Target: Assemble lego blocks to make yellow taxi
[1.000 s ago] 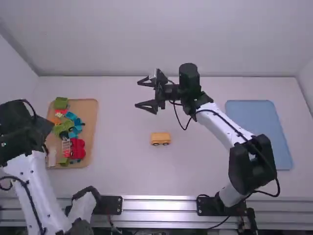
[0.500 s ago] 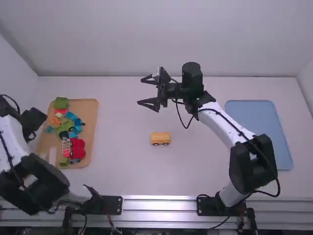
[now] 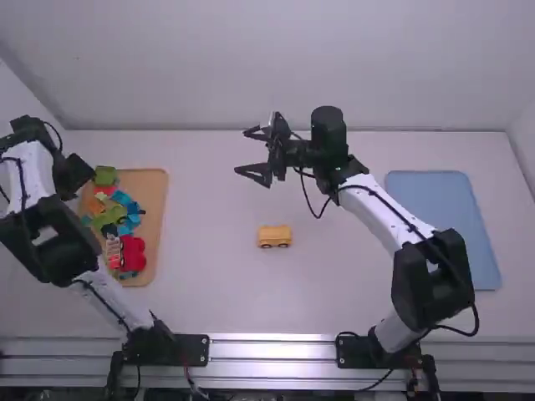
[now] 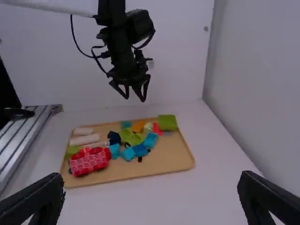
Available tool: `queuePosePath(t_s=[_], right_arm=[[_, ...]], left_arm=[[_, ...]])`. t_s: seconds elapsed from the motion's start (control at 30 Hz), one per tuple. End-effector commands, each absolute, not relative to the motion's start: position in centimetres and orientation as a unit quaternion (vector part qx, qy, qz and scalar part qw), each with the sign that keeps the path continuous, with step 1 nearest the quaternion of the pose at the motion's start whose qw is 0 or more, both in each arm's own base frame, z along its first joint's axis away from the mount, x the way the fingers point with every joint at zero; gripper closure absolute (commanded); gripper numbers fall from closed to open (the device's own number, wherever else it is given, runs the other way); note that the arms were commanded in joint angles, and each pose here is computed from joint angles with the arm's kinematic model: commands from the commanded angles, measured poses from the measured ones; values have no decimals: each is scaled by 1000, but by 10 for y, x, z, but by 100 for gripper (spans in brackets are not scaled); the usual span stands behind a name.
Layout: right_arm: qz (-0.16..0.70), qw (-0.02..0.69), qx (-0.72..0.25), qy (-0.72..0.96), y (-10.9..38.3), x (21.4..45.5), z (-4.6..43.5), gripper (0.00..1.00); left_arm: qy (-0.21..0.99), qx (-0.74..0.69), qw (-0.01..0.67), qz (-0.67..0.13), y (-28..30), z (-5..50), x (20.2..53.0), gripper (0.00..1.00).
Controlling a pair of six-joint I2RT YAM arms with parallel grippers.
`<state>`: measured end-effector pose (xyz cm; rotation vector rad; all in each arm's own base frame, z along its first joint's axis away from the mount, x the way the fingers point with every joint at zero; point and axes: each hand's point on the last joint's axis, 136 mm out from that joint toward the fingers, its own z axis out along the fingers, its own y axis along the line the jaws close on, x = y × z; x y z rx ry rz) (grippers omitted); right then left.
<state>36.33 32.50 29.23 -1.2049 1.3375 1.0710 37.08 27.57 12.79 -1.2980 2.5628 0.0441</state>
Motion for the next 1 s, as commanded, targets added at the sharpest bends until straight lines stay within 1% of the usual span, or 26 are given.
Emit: queuePosePath(t_s=[0.0, 0.13, 0.23, 0.33, 0.47, 0.63, 0.87, 0.97], right_arm=[[436, 513, -497, 547, 327, 368, 306, 1], [435, 514, -497, 547, 327, 368, 306, 1], [432, 516, -495, 550, 326, 370, 306, 1], [425, 520, -490, 556, 326, 374, 305, 1], [426, 516, -489, 560, 325, 374, 303, 1], [413, 517, -478, 577, 324, 381, 298, 1], [413, 514, -479, 580, 323, 380, 296, 1], [408, 515, -487, 575, 323, 379, 294, 1]], left_arm=[[880, -459, 115, 31, 286, 115, 366, 46], [887, -451, 91, 45, 290, 95, 363, 46], [887, -452, 83, 53, 292, 86, 361, 49], [878, -466, 79, 70, 299, 78, 355, 55], [877, -469, 75, 73, 299, 68, 351, 59], [879, -466, 78, 72, 300, 54, 350, 58], [880, -463, 78, 72, 298, 34, 347, 58], [879, -462, 89, 74, 300, 28, 350, 57]])
